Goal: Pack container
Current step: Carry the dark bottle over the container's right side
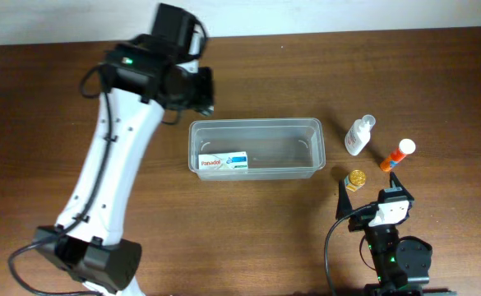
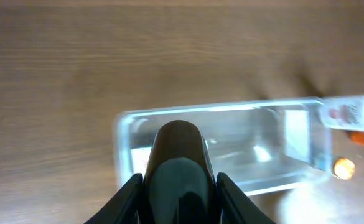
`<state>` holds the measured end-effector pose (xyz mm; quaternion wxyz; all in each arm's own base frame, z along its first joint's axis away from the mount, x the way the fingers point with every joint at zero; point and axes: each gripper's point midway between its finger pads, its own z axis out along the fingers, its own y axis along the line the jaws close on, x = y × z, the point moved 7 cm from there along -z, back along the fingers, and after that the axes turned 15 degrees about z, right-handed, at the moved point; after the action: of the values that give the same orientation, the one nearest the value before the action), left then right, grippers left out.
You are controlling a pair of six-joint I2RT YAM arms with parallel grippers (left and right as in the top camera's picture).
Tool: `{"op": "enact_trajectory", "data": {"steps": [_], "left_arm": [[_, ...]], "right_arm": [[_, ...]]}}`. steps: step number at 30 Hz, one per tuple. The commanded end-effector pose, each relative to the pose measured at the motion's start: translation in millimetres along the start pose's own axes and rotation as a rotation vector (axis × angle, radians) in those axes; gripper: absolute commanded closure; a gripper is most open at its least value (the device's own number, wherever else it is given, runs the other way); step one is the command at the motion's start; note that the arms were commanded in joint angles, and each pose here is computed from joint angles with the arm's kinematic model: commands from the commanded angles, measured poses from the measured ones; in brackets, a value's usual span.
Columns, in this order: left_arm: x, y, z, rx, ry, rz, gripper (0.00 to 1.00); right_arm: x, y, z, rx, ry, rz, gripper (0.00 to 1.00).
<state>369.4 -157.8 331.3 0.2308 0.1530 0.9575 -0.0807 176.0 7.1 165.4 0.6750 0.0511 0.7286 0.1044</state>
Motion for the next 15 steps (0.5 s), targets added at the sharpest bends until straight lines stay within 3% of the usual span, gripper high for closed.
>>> {"op": "enact_trajectory", "data": {"steps": [1,9,15], "left_arm": [[-3,-37,3,0.059,-0.018,0.021,0.83],[7,-107,42,0.074,0.030,0.098,0.83],[17,-126,93,0.064,0.125,0.123,0.83]], "right_arm": [[2,-3,0,0.017,-0.003,0.002,0.02],[2,-3,0,0.017,-0.003,0.002,0.02],[2,-3,0,0.017,-0.003,0.002,0.02]]}}
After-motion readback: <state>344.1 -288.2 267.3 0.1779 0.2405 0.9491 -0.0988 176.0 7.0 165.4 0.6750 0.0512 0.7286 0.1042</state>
